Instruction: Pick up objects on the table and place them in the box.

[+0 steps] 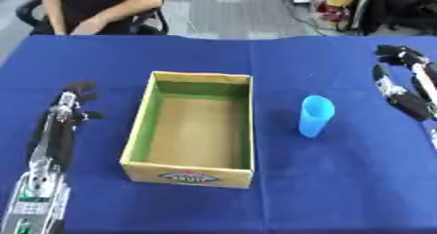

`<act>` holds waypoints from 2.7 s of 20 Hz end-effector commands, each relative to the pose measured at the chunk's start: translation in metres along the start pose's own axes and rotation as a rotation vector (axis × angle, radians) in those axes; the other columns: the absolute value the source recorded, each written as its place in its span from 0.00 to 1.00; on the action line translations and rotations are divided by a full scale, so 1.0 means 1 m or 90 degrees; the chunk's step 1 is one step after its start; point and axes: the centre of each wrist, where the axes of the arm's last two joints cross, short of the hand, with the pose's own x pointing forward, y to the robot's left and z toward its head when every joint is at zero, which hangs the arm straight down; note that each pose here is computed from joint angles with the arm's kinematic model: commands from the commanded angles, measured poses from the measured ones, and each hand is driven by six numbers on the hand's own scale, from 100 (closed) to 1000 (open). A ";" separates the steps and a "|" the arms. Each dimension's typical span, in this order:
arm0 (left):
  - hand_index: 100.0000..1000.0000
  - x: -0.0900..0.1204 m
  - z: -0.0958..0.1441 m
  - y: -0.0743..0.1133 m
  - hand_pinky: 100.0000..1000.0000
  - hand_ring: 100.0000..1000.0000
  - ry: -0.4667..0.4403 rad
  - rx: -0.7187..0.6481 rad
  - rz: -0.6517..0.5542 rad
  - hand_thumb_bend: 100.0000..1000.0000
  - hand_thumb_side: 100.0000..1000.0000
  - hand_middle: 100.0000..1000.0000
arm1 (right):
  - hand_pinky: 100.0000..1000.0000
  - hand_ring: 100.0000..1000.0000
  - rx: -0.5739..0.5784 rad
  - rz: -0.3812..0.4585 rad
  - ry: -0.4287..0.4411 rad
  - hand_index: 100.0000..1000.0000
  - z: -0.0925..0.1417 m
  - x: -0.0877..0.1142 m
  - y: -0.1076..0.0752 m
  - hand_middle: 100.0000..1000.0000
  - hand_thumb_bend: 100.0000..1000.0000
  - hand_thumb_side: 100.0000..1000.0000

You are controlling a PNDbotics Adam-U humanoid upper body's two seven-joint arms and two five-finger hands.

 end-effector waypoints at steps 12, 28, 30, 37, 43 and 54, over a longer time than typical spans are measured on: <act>0.82 0.006 -0.003 0.001 0.56 0.80 -0.016 -0.010 -0.009 0.35 1.00 0.82 | 0.81 0.78 0.075 0.056 -0.040 0.92 -0.024 0.001 0.005 0.79 0.19 0.74; 0.82 0.006 -0.003 0.000 0.57 0.80 -0.017 -0.014 -0.008 0.34 1.00 0.82 | 0.83 0.83 0.254 0.178 -0.069 0.98 -0.037 -0.002 0.002 0.90 0.61 0.68; 0.82 0.006 -0.003 0.000 0.57 0.80 -0.017 -0.015 -0.008 0.34 1.00 0.82 | 0.83 0.83 0.261 0.183 -0.070 0.98 -0.039 -0.003 0.001 0.90 0.61 0.68; 0.82 0.007 -0.004 -0.001 0.57 0.80 -0.017 -0.020 -0.009 0.34 1.00 0.82 | 0.82 0.82 0.301 0.211 -0.078 0.98 -0.047 -0.008 -0.001 0.91 0.61 0.69; 0.82 0.007 -0.004 -0.002 0.57 0.80 -0.019 -0.025 -0.009 0.34 1.00 0.82 | 0.81 0.83 0.357 0.255 -0.086 0.99 -0.053 -0.014 -0.001 0.91 0.60 0.70; 0.82 0.008 -0.004 -0.003 0.57 0.80 -0.020 -0.030 -0.009 0.34 1.00 0.82 | 0.80 0.82 0.397 0.301 -0.100 0.99 -0.055 -0.022 0.000 0.92 0.60 0.71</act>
